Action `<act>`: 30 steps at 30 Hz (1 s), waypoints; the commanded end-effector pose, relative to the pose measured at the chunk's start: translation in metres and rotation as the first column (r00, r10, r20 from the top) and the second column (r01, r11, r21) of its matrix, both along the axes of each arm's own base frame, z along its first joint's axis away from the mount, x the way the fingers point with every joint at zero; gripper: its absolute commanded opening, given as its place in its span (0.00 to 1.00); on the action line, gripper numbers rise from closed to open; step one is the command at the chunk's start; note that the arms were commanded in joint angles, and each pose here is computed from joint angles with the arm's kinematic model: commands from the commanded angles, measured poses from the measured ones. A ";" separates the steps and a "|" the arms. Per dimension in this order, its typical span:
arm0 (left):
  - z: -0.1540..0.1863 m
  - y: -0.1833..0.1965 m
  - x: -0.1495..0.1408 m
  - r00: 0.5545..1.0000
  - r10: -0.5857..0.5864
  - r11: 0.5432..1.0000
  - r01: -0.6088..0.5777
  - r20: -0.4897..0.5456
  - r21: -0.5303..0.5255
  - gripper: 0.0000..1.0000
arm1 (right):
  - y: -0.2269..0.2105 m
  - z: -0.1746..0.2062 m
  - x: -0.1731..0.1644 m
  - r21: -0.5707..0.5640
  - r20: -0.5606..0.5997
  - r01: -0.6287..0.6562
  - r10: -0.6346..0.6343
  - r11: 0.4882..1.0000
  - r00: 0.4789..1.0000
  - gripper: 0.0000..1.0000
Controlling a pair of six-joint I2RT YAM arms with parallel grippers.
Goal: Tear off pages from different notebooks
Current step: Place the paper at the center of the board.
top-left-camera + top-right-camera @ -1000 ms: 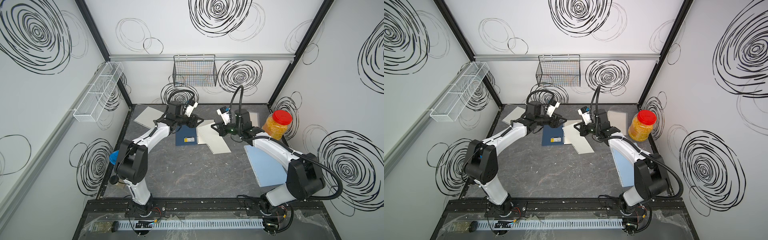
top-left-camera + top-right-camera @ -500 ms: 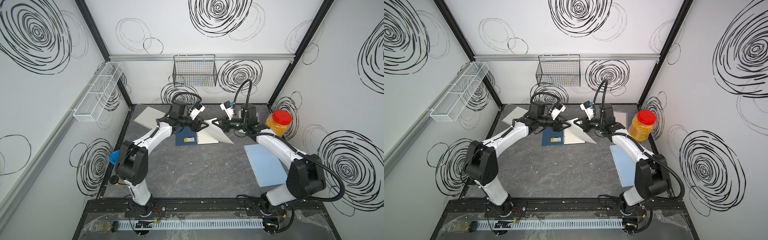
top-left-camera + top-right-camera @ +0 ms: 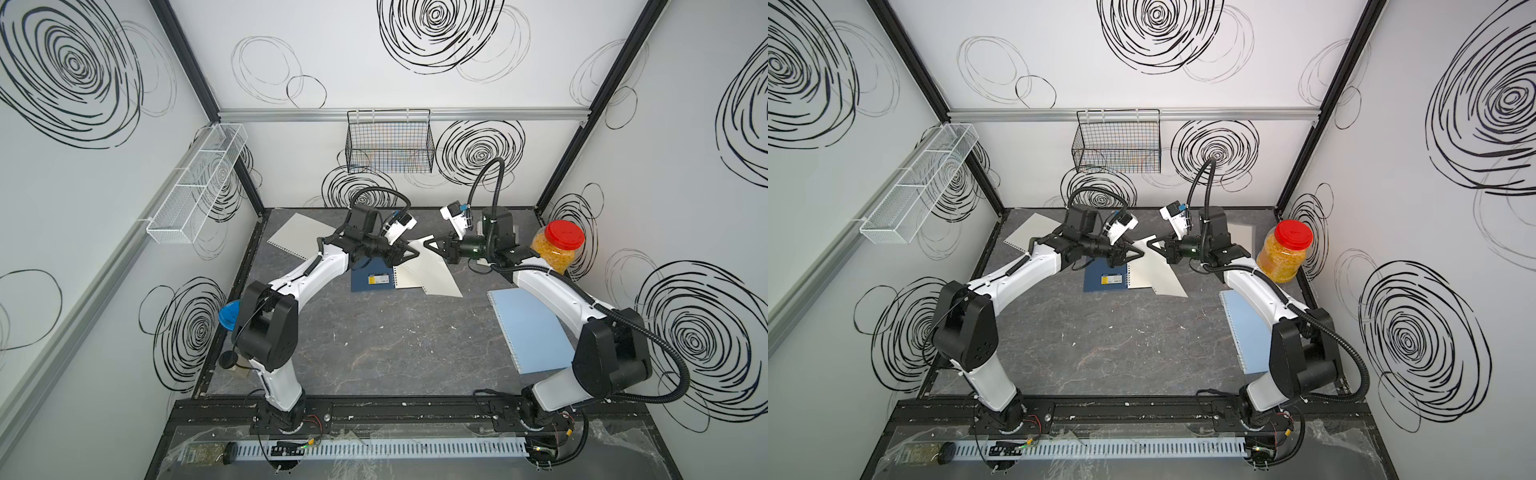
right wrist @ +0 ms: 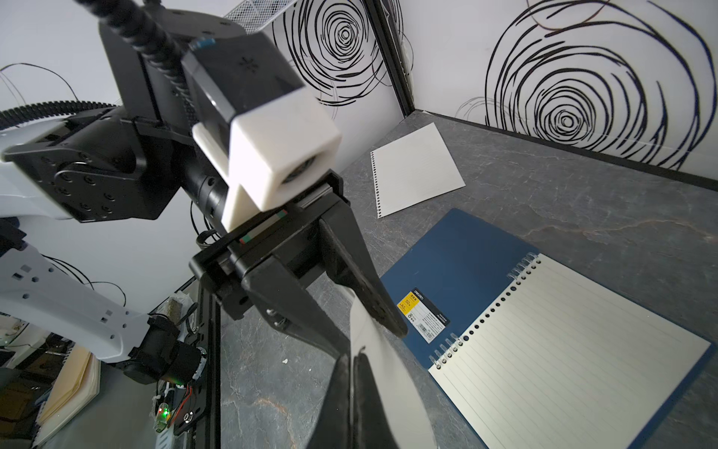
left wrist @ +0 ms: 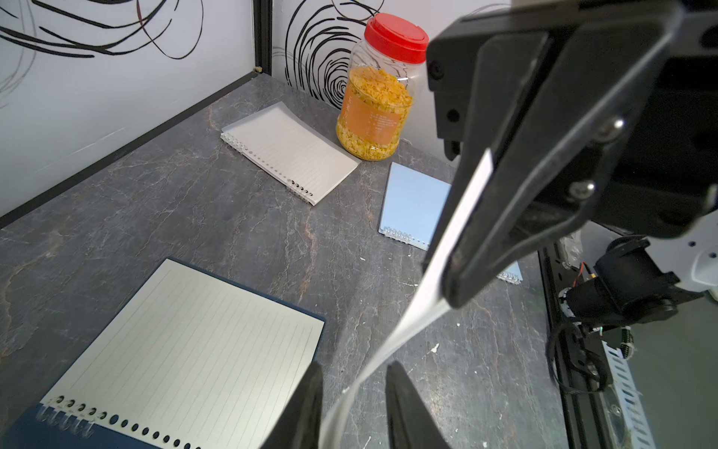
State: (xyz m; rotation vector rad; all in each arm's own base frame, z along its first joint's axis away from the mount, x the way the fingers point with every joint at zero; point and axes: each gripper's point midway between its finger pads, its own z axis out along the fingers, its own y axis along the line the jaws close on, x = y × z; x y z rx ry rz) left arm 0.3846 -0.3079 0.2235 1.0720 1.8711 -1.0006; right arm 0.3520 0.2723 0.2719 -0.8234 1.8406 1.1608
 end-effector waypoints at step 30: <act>-0.016 0.253 0.076 0.453 0.765 0.333 -0.887 -0.458 -0.320 0.00 | -0.040 0.001 0.027 0.001 -0.007 0.190 -0.190 0.982 0.982 0.54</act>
